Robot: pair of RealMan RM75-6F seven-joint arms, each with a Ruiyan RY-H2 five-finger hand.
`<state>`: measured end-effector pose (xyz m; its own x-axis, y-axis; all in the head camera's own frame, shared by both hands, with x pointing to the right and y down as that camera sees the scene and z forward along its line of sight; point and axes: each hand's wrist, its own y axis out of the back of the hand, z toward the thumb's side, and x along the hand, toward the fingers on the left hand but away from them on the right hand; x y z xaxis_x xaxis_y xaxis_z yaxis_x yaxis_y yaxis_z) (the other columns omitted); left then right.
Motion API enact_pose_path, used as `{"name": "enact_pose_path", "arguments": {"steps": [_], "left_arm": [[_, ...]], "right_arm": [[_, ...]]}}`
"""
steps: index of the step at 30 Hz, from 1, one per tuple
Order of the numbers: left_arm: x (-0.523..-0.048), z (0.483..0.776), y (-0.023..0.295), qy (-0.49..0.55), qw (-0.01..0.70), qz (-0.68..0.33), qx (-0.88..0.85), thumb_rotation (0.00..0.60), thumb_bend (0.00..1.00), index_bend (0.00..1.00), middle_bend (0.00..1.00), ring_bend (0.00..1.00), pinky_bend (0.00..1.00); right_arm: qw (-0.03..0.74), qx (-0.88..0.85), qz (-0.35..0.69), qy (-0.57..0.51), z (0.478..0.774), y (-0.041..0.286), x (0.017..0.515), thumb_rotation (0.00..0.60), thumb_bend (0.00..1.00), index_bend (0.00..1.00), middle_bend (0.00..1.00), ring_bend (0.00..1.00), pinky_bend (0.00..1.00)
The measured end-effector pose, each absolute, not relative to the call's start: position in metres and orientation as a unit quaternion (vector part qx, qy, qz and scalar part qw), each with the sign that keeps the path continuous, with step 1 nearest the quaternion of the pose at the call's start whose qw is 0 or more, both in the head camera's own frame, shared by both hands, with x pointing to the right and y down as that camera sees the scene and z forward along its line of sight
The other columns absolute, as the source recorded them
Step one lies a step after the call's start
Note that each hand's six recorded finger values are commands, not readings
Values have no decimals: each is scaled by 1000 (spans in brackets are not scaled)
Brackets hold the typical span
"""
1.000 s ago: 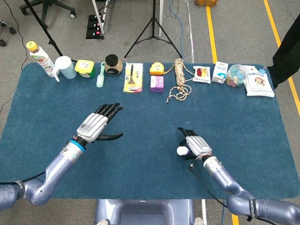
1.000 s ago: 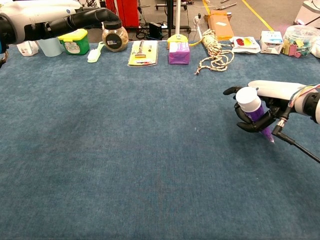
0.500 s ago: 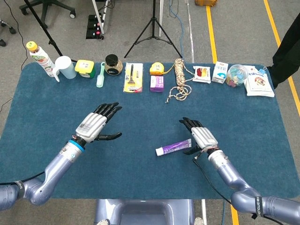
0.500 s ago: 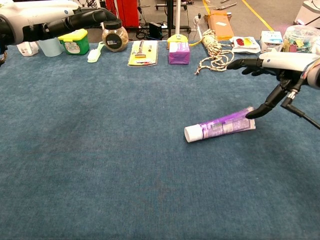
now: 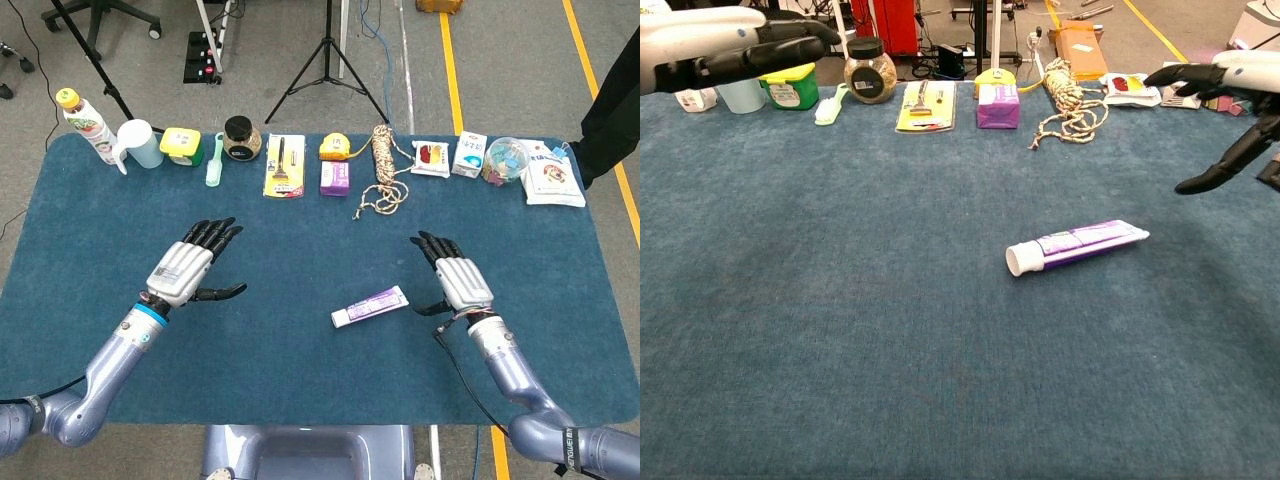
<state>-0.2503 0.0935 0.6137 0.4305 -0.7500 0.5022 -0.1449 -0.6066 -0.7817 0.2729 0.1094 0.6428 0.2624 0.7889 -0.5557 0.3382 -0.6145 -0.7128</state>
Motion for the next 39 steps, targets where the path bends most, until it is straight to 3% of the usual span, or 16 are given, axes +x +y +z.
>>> {"name": "enact_pose_path", "arguments": {"steps": [2, 5, 12, 18, 24, 39], "left_arm": [[-260, 613, 95, 290, 345, -462, -764, 13, 0, 0, 0, 0, 0], [-279, 610, 100, 299, 358, -486, -739, 103, 0, 0, 0, 0, 0], [-334, 596, 118, 345, 375, -521, -685, 194, 0, 0, 0, 0, 0], [-390, 579, 141, 396, 375, -549, -634, 221, 0, 0, 0, 0, 0], [-430, 568, 168, 407, 365, -580, -604, 227, 0, 0, 0, 0, 0], [-471, 553, 231, 402, 340, -618, -584, 253, 0, 0, 0, 0, 0]], "right_arm": [[251, -747, 482, -383, 640, 109, 282, 600, 126, 41, 3, 0, 0], [275, -727, 487, -398, 636, 111, 299, 600, 126, 147, 55, 29, 16], [318, -678, 511, -421, 633, 122, 343, 600, 127, 377, 206, 180, 164], [342, -647, 533, -424, 630, 140, 375, 600, 127, 424, 281, 264, 257], [355, -628, 551, -419, 623, 157, 397, 600, 127, 446, 312, 287, 258], [357, -588, 590, -423, 598, 211, 433, 600, 127, 474, 343, 298, 280]]}}
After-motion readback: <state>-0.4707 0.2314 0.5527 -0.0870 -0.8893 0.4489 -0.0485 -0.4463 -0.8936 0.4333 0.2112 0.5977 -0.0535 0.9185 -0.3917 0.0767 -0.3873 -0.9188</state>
